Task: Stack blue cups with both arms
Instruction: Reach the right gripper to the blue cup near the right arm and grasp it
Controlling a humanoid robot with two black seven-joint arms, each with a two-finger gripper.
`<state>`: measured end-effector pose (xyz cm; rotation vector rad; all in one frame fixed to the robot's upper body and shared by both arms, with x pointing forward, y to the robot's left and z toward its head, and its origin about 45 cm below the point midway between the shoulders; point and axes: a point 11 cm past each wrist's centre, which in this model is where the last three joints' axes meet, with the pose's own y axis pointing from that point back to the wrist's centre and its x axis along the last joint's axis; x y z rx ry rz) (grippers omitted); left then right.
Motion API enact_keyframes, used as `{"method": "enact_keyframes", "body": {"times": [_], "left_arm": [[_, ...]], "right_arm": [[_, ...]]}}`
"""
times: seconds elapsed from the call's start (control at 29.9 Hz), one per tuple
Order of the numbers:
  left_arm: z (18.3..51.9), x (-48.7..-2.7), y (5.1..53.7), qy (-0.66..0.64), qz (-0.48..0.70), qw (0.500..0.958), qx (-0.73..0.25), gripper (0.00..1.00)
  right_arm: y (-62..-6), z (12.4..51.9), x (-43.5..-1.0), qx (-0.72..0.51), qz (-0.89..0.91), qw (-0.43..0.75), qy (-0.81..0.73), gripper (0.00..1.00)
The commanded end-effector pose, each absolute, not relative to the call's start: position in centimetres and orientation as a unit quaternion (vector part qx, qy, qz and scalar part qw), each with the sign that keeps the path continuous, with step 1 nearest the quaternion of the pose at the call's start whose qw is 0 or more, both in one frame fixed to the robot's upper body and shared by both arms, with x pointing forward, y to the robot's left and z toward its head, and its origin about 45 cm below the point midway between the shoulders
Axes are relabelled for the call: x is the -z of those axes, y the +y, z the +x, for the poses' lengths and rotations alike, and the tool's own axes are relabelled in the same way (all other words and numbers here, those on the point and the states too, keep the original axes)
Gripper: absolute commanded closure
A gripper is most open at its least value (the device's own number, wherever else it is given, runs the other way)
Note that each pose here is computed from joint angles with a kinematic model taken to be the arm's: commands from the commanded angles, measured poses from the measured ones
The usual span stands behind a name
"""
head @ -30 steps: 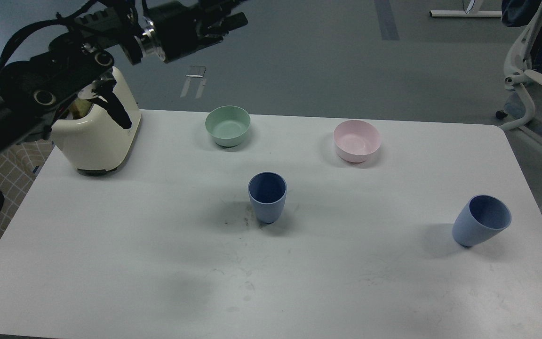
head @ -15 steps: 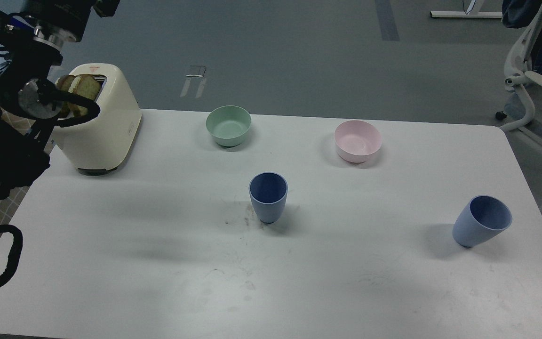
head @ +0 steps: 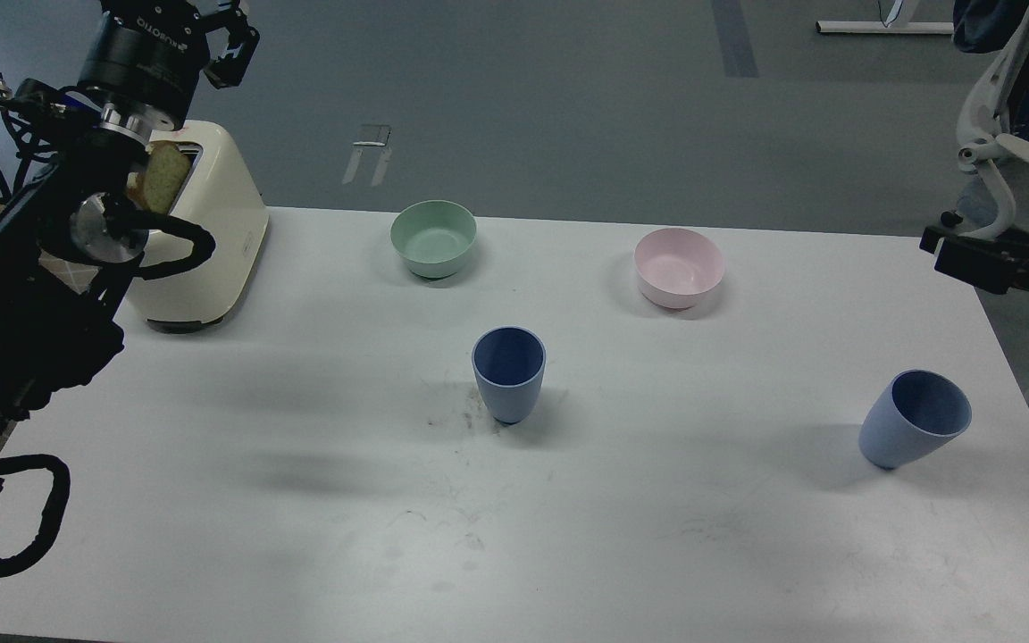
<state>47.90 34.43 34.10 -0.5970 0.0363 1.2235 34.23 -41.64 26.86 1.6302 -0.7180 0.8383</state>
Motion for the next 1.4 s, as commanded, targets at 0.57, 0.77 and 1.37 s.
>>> {"method": "enact_keyframes", "body": {"times": [0.57, 0.77, 1.37], "left_arm": [[47.8, -33.7, 33.5, 0.018, -0.264, 0.787, -0.557, 0.03], [47.9, -33.9, 33.6, 0.016, -0.263, 0.788, -0.557, 0.03], [47.9, -34.4, 33.7, 0.011, -0.266, 0.788, -0.555, 0.03]], "right_arm": [[-43.5, 29.8, -20.4, -0.287, 0.700, 0.603, -0.253, 0.24], [-43.1, 29.8, -19.9, -0.290, 0.698, 0.606, -0.248, 0.41], [-42.0, 29.5, -18.3, -0.275, 0.701, 0.609, -0.251, 1.00]]}}
